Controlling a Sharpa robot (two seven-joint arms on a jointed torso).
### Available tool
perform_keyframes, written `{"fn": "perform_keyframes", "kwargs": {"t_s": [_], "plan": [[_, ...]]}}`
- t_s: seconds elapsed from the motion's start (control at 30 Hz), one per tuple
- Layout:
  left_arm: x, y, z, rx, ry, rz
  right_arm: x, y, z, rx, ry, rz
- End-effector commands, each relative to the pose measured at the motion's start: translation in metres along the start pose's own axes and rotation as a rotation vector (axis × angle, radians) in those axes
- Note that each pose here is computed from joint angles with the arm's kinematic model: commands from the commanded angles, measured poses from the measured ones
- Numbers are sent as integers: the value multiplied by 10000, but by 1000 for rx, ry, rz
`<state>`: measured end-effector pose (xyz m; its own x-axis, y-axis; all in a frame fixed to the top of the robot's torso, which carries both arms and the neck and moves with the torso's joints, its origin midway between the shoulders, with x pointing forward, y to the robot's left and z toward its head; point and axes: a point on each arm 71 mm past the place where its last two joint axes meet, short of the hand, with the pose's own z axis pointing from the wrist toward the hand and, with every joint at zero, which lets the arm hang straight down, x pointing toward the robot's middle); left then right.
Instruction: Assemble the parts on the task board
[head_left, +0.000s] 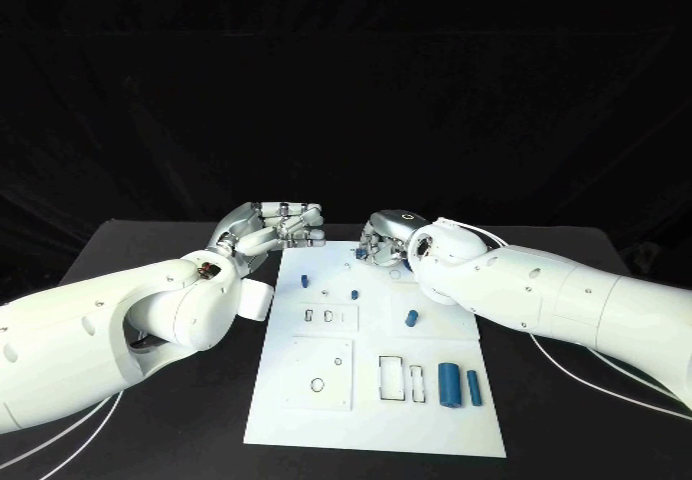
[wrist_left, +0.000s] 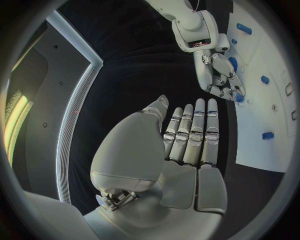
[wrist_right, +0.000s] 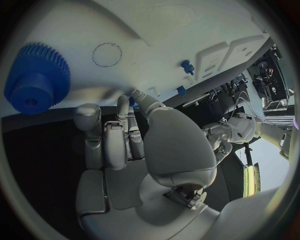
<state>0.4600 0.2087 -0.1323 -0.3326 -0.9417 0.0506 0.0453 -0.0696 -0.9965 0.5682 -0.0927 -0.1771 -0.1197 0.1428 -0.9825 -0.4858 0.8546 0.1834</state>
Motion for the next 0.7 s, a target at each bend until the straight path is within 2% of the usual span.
{"fn": "perform_keyframes", "kwargs": {"t_s": [0.03, 0.7], "plan": [[18, -12, 4, 5, 18, -9, -25, 9, -2, -7, -31, -8], [34, -16, 4, 5, 22, -10, -13, 63, 49, -3, -23, -12]]}}
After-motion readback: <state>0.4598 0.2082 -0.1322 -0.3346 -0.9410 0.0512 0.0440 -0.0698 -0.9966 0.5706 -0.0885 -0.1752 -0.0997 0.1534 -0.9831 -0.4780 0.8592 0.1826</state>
